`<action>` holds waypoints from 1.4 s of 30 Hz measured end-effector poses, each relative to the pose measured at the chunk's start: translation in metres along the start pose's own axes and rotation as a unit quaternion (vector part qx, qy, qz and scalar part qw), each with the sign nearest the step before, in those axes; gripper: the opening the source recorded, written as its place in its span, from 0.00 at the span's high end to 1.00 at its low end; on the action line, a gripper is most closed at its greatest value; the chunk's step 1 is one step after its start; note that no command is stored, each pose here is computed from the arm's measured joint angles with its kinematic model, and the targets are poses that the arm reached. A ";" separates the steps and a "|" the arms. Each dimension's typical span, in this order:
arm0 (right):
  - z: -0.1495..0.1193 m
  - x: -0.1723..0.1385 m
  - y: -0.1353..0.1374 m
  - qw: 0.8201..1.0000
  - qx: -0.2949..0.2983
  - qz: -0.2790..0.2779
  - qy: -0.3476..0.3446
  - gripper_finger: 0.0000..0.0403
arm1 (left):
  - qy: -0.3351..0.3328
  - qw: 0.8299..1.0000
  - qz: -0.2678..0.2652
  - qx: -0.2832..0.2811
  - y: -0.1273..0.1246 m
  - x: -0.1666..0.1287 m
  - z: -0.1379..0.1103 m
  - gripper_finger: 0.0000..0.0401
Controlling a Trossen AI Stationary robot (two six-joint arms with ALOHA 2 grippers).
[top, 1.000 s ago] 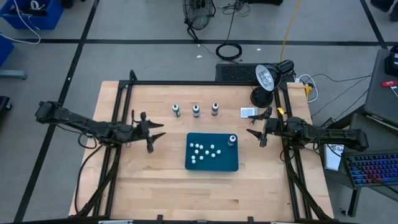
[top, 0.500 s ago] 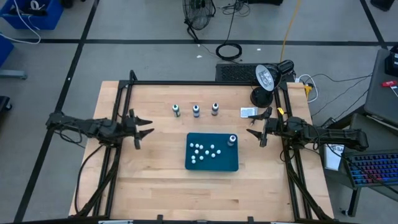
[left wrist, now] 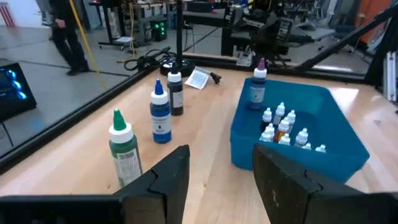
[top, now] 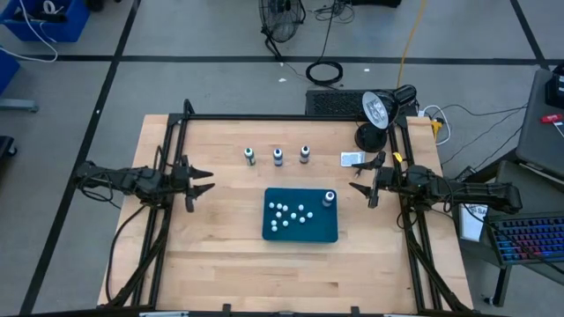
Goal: Pick & Place food coloring
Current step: Put the large black food coloring bottle into the blue bin
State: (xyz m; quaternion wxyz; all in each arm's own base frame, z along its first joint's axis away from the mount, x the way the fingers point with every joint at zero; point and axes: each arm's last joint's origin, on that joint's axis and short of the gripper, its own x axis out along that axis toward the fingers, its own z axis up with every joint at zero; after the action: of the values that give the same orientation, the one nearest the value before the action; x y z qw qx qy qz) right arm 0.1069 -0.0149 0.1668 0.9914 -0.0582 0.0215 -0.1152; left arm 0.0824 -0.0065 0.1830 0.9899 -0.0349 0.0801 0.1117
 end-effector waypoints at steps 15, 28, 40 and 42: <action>0.014 -0.001 -0.004 0.986 -0.146 -0.059 -0.060 0.31 | 0.062 0.997 0.009 0.054 0.002 0.000 -0.012 0.56; 0.030 -0.005 -0.001 0.973 0.161 0.049 -0.156 0.31 | 0.061 0.997 0.008 0.054 0.002 0.000 -0.012 0.56; 0.037 -0.007 -0.011 0.932 0.286 -0.084 -0.208 0.31 | 0.060 0.997 0.008 0.054 0.002 0.000 -0.012 0.56; 0.029 0.001 -0.011 0.942 0.274 -0.125 -0.146 0.31 | 0.060 0.997 0.008 0.054 0.002 0.000 -0.012 0.56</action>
State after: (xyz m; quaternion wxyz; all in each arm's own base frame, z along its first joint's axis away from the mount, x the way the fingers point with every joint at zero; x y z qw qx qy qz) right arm 0.1065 -0.0223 0.1971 0.9389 0.1976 -0.1635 -0.2296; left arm 0.0800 -0.0059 0.1712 0.9828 0.0121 0.1459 0.1127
